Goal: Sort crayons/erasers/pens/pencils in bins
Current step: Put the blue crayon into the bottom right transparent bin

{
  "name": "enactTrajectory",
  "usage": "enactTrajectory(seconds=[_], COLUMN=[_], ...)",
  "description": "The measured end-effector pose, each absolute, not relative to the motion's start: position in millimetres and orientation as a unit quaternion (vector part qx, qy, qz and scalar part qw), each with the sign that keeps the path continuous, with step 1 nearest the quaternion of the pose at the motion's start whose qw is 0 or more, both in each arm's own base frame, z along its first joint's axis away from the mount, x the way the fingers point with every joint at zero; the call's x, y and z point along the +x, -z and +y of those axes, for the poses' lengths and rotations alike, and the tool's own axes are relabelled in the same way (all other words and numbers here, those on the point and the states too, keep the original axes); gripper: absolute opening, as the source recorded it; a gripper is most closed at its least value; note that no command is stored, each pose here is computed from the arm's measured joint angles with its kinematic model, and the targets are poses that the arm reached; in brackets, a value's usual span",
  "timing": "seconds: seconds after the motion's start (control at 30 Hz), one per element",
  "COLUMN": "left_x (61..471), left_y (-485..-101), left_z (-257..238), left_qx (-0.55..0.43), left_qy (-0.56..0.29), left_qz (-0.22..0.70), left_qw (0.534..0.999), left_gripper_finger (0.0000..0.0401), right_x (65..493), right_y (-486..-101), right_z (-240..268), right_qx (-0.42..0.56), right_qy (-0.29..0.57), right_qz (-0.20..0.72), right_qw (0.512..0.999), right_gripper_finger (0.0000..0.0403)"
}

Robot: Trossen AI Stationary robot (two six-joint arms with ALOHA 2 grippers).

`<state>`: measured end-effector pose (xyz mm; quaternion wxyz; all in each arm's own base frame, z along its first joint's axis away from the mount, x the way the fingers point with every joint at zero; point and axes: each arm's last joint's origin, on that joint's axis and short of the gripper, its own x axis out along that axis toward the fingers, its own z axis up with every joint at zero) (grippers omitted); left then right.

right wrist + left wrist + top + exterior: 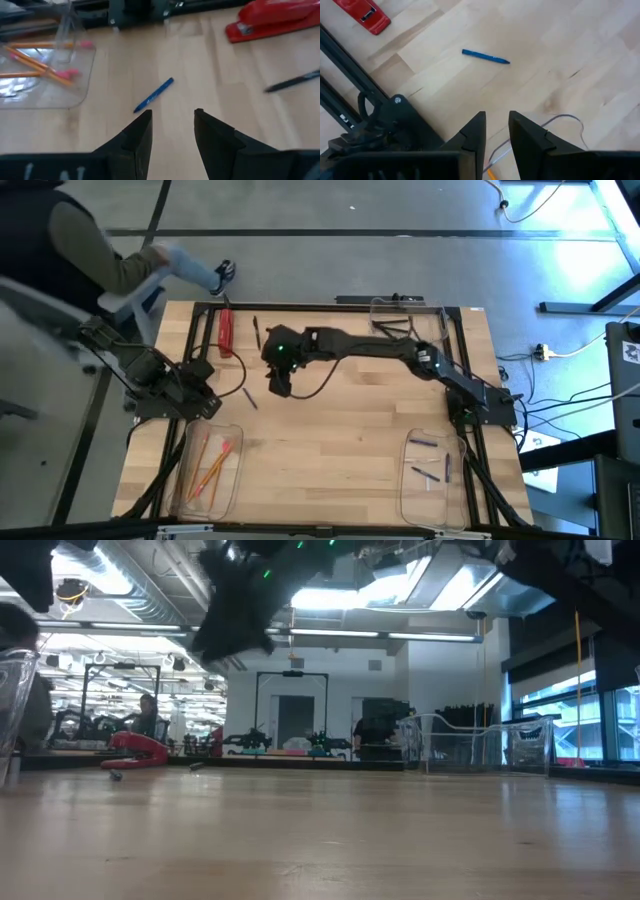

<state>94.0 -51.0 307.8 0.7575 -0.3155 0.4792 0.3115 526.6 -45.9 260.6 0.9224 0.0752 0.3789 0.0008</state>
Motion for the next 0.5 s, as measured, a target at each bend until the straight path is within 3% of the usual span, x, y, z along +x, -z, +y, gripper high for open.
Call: enactTrajectory(seconds=[0.3, 0.5], left_x=[94, 94], left_y=[-308, -308], left_z=[-50, -50], left_qx=[-0.313, -0.312], left_qy=[-0.315, -0.315], left_qz=[0.473, 0.473], left_qw=[0.761, 0.761], left_gripper_finger=[0.0077, 0.0077], right_x=[561, 576], right_y=[-200, -173], right_z=[-34, -30], right_qx=[0.081, 0.016], right_qy=[0.015, 0.066], right_qz=[0.340, 0.302], right_qw=[0.937, 0.951], right_gripper_finger=[0.0143, 0.0143])
